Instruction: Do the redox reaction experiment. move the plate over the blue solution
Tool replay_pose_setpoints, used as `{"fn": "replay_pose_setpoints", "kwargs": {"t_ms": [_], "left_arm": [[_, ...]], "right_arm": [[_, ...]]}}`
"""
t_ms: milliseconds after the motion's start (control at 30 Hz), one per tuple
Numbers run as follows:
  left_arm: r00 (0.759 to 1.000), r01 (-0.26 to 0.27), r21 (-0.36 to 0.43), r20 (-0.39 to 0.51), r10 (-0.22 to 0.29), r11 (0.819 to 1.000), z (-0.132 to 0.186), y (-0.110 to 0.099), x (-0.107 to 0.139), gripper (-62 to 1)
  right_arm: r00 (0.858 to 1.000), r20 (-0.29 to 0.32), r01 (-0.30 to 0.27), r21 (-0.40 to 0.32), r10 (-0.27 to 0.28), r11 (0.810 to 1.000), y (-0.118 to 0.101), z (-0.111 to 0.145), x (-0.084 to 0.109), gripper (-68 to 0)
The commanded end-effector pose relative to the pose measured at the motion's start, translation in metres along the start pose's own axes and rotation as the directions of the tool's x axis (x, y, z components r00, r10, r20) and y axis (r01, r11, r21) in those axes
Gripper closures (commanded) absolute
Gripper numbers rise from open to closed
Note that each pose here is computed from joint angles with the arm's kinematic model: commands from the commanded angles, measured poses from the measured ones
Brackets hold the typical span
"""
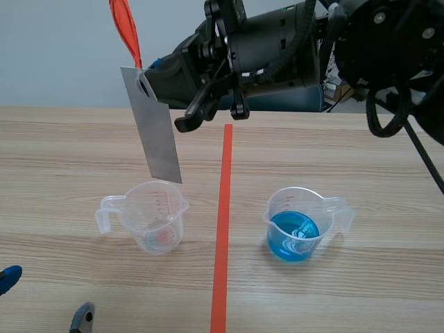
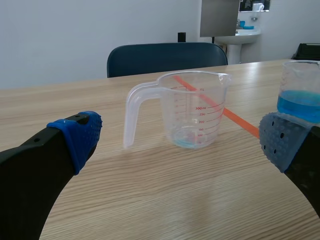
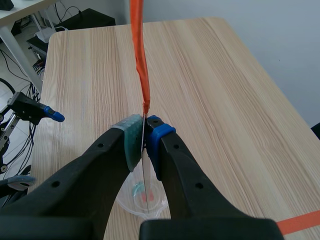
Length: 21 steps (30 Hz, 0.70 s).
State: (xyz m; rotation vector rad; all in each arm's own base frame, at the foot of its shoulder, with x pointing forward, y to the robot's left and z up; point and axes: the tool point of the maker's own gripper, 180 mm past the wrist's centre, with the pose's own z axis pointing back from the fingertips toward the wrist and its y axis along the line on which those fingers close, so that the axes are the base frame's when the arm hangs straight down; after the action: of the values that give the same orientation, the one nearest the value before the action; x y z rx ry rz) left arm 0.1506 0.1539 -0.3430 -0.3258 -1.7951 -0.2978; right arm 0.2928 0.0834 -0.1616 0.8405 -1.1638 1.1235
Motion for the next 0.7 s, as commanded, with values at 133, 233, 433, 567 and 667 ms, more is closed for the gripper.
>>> {"fn": "replay_pose_setpoints", "kwargs": {"t_ms": [133,233,433,567,667], "left_arm": [[0.999,0.011,0.004,0.052,-0.011,1.000,-0.0001,0.0048,0.0106,-62.3],[0.999,0.011,0.004,0.052,-0.011,1.000,-0.0001,0.0048,0.0106,-62.3],[0.999,0.010,0.004,0.052,-0.010,1.000,-0.0001,0.0047,0.0106,-62.3],[0.999,0.011,0.004,0.052,-0.011,1.000,-0.0001,0.0048,0.0106,-62.3],[0.999,0.011,0.004,0.052,-0.011,1.000,-0.0001,0.0048,0.0106,-62.3]], "right_arm": [[0.998,0.055,-0.039,0.005,0.039,0.999,-0.0042,0.0107,0.0167,-0.6],[0.998,0.055,-0.039,0.004,0.039,0.999,-0.0042,0.0107,0.0168,-0.6],[0.997,0.068,-0.038,0.008,0.038,0.999,-0.0029,0.0102,0.0185,-0.6],[0.997,0.071,-0.038,0.008,0.038,0.999,-0.0028,0.0102,0.0191,-0.6],[0.997,0.071,-0.038,0.008,0.038,0.999,-0.0028,0.0102,0.0191,-0.6]]}}
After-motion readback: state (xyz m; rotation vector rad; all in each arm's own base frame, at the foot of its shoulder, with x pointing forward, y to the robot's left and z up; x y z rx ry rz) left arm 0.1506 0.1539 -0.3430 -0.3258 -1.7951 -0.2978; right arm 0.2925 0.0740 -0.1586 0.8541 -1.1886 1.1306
